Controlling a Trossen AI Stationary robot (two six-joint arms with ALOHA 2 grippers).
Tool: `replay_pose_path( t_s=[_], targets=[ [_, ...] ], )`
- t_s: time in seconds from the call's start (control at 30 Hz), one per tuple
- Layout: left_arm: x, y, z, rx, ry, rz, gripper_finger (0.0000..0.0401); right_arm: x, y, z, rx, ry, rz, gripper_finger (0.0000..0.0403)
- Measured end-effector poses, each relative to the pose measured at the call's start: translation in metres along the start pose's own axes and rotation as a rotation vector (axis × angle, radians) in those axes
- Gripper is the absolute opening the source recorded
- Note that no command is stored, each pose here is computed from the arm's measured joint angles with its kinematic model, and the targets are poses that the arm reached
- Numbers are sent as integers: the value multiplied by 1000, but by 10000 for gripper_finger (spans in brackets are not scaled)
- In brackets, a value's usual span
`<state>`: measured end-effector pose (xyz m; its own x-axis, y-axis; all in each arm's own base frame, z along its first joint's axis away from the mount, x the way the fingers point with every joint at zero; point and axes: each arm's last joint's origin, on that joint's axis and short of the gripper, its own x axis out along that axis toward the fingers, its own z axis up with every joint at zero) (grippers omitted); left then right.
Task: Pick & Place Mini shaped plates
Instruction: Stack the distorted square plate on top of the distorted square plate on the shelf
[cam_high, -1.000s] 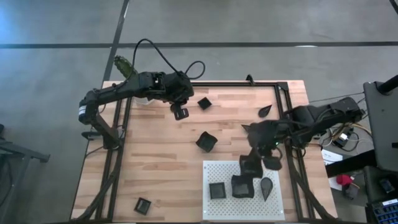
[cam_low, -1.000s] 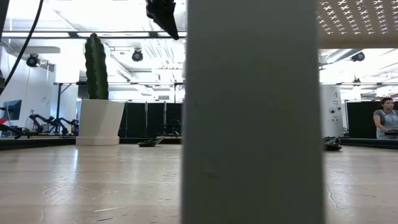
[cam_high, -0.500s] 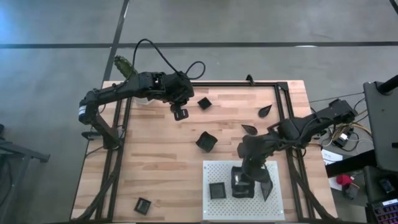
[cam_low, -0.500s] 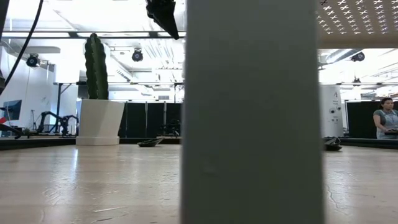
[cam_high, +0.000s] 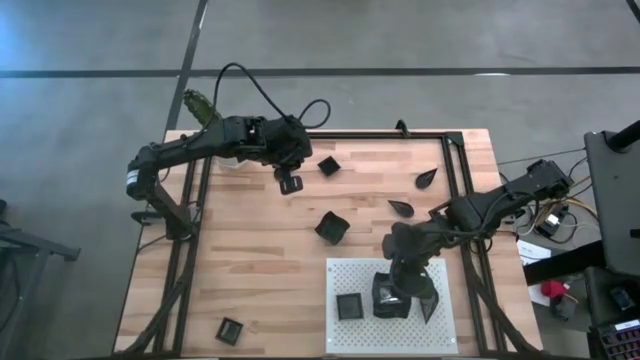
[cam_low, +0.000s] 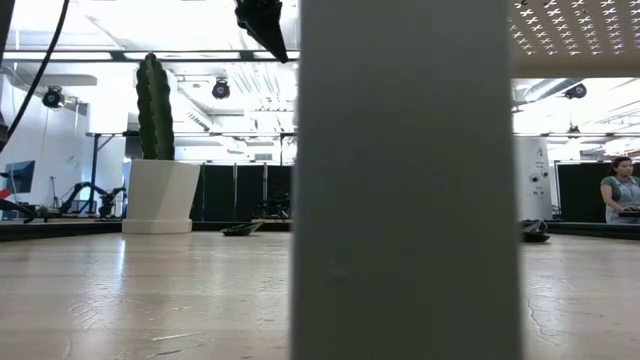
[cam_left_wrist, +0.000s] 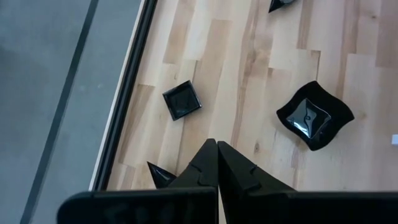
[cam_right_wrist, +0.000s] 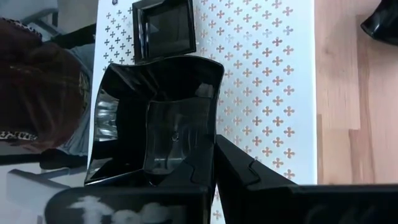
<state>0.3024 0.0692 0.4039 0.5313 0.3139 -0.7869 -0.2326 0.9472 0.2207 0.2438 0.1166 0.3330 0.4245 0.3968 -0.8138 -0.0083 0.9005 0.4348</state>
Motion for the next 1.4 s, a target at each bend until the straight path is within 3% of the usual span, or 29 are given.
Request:
replay_pose_path(
  t_s=[1.07, 1.4],
  targets=[
    [0, 0, 0, 1, 0, 0, 0, 8, 0, -5, -9, 44, 25, 10],
    [0, 0, 0, 1, 0, 0, 0, 8, 0, -4, -10, 35, 31, 78]
  ],
)
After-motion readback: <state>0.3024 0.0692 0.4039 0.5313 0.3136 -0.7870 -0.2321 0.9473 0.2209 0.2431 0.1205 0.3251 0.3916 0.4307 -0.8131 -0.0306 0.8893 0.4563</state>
